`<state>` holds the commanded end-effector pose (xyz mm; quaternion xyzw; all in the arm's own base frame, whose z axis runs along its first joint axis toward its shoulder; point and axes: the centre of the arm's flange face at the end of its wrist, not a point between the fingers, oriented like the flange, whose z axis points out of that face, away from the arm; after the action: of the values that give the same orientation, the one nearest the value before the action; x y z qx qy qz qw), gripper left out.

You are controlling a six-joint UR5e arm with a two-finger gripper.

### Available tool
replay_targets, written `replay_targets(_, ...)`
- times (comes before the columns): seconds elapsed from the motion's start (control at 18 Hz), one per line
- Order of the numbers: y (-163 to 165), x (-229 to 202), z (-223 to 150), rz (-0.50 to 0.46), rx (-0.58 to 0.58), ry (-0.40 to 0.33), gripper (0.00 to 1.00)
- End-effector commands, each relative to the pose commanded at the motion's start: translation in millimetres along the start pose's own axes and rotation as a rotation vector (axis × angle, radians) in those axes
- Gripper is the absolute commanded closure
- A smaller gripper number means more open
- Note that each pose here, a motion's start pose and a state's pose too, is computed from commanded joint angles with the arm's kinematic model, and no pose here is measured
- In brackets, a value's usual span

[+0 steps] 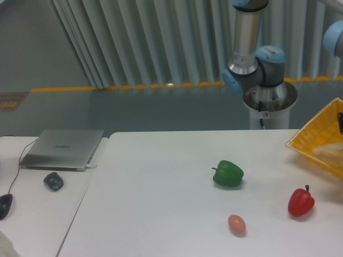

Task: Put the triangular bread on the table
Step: 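Carry the bread out of the basket and lower it toward the table, then release the bread on the table beside the red pepper and raise gripper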

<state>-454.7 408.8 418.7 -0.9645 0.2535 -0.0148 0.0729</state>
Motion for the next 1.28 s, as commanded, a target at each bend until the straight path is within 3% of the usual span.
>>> replay_targets(0.28, -57.8, -8.6, 23.2, -0.03, -0.005, -0.027, 1.0)
replay_targets(0.5, -96.1, -6.5, 45.0, -0.063, -0.103, -0.067, 1.0)
replay_targets(0.72, -106.2, -4.8, 50.2, -0.107, -0.118, -0.078, 0.96)
replay_targets(0.78, -106.2, -4.8, 50.2, -0.112, -0.117, -0.078, 0.89)
replay_targets(0.83, -106.1, -4.5, 50.9, -0.115, -0.118, -0.077, 0.68)
replay_targets(0.89, -107.8, -3.5, 52.4, -0.11, -0.116, -0.076, 0.34)
replay_targets(0.94, -110.7, -3.9, 52.3, -0.106, -0.114, -0.088, 0.09)
replay_targets(1.0, -111.7, -4.8, 52.6, -0.106, -0.111, -0.107, 0.0)
replay_targets(1.11, -110.6, -4.3, 54.3, -0.105, -0.116, -0.117, 0.0)
replay_targets(1.28, -109.6, 6.1, 65.1, -0.085, -0.218, -0.122, 0.0)
